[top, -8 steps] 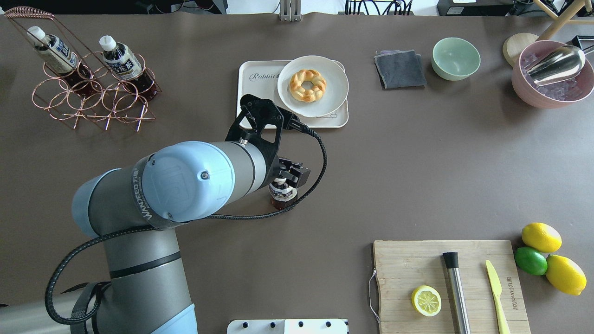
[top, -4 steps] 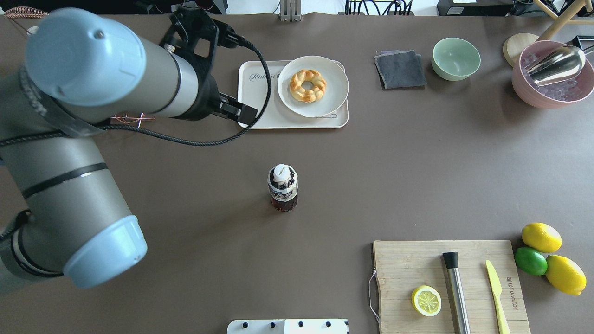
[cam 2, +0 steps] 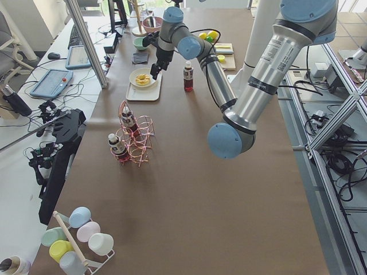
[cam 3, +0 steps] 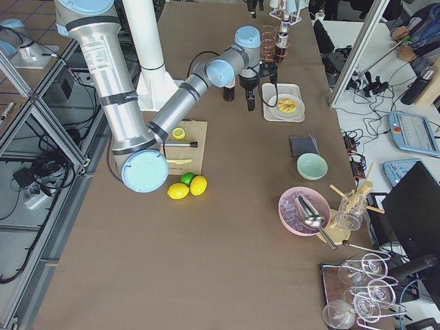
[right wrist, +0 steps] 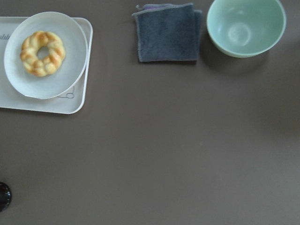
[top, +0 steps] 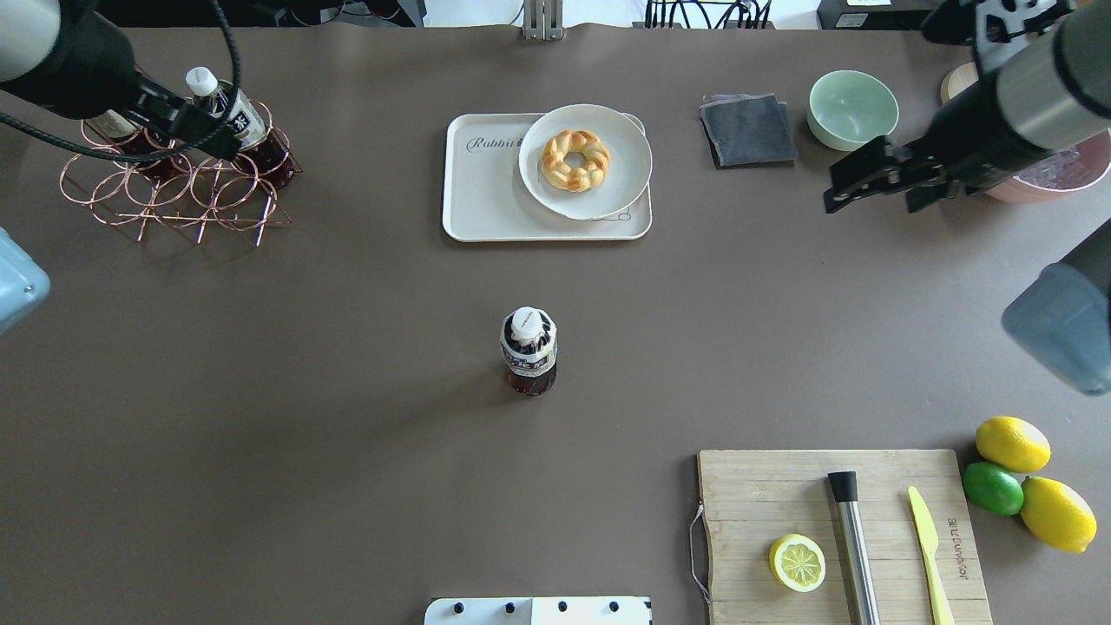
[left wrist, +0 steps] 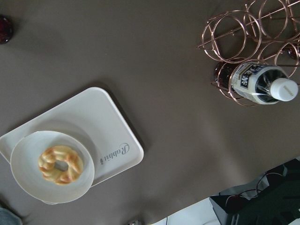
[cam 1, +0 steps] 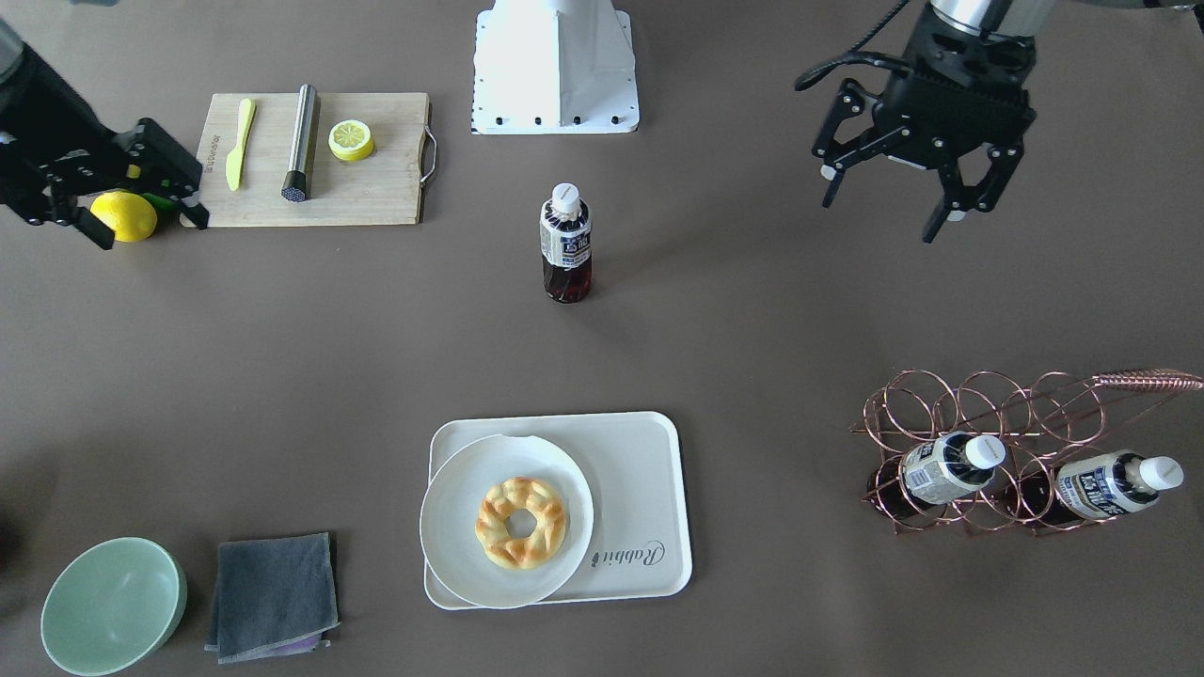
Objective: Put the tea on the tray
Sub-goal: 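Lower the right gripper over the bottle and grasp its neck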
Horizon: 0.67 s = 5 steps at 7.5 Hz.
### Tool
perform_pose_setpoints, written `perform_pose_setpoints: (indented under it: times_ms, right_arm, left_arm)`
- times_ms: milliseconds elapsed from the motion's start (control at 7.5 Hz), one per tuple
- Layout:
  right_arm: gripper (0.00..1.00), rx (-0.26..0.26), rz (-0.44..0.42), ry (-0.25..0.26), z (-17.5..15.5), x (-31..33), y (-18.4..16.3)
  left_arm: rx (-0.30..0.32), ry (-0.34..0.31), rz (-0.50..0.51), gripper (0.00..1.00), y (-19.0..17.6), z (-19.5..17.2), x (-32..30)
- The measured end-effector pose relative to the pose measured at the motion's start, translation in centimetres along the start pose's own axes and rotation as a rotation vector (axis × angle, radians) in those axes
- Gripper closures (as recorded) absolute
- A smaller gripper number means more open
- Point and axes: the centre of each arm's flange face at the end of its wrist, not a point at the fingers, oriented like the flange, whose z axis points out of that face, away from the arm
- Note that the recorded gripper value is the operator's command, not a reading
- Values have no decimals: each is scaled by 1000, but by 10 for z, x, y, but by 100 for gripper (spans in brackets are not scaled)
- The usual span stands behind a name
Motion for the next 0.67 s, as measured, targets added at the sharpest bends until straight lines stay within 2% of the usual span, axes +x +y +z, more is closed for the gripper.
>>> perform_pose_setpoints:
  times_ms: [267, 533, 667]
  right_arm:
    - [0, 17, 2, -29, 38, -135, 37]
    - [2, 28, 45, -52, 60, -239, 63]
    - [4, 35, 72, -45, 75, -278, 67]
  left_arm:
    - [-19, 25, 34, 5, 35, 4, -86]
    - [-8, 46, 36, 5, 61, 10, -124]
    - [-6, 48, 35, 5, 65, 11, -129]
